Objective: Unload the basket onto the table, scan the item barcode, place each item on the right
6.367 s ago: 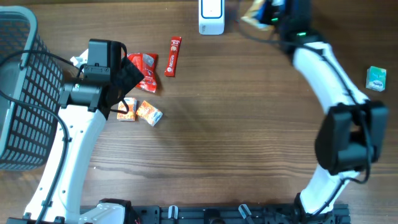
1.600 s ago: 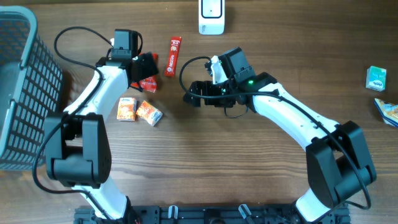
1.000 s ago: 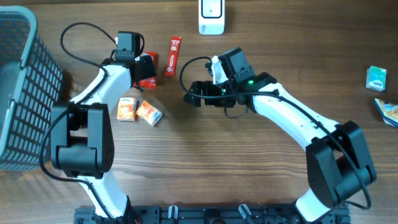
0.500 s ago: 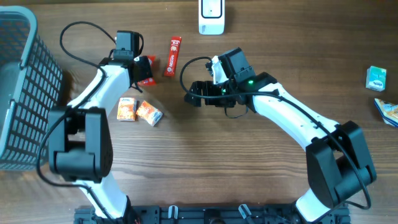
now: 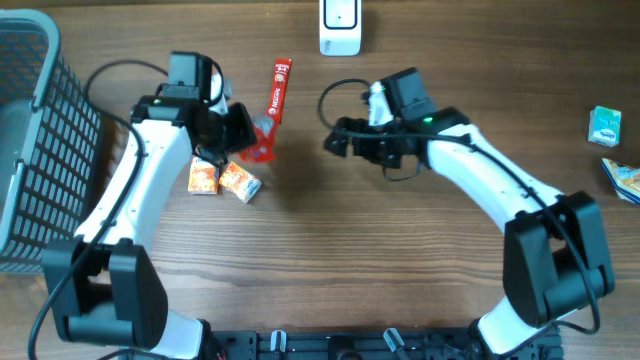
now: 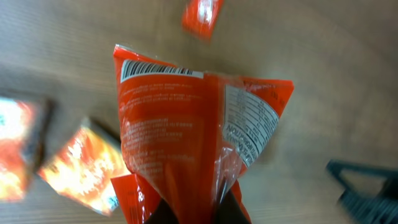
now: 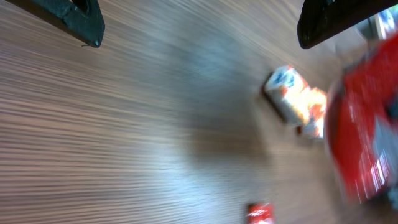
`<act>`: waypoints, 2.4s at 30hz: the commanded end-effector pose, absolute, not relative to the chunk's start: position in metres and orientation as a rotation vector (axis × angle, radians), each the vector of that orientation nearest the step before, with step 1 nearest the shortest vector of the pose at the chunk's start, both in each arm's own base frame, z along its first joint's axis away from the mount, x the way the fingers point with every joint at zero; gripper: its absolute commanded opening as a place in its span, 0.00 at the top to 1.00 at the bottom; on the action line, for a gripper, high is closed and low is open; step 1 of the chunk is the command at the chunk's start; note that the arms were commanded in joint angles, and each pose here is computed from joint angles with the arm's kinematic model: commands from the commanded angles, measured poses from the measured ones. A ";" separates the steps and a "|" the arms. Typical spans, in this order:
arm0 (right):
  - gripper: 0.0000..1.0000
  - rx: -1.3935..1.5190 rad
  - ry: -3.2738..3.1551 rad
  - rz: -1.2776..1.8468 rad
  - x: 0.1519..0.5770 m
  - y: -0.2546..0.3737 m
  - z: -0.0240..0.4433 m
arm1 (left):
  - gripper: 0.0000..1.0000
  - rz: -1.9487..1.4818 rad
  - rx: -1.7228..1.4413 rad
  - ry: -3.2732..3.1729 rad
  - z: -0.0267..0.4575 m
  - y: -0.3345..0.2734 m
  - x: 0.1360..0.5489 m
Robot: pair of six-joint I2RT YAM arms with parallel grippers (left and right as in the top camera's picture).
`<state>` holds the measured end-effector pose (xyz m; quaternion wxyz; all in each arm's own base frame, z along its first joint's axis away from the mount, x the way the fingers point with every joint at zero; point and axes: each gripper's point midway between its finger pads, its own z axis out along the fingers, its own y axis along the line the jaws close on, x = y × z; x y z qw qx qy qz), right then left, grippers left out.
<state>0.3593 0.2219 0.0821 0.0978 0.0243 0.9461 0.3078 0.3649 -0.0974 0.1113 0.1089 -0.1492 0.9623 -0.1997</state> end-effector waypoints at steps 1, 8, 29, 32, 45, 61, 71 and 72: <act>0.00 0.269 2.816 0.929 0.372 0.187 0.077 | 0.96 -0.692 -0.411 2.910 0.101 -0.134 0.351; 0.00 0.164 2.721 1.264 0.371 0.166 0.102 | 0.94 -0.683 -0.186 2.948 0.073 -0.192 0.348; 0.00 0.180 2.812 1.256 0.351 0.161 0.095 | 0.12 -0.762 -0.236 2.790 0.150 -0.197 0.371; 0.01 0.146 2.834 1.248 0.346 0.173 0.093 | 0.07 -0.770 -0.298 2.700 0.184 -0.170 0.375; 0.01 0.019 3.005 0.715 0.311 0.227 0.056 | 0.00 -0.237 -0.609 2.665 0.184 -0.055 0.364; 0.05 -0.034 2.872 0.242 0.292 0.260 0.047 | 0.00 0.060 -0.755 2.618 0.181 0.005 0.357; 0.96 -0.123 2.742 0.252 0.329 0.275 0.100 | 0.00 0.067 -0.757 2.632 0.180 0.005 0.353; 0.96 -0.137 2.731 0.256 0.331 0.276 0.103 | 0.00 0.067 -0.757 2.631 0.180 0.005 0.353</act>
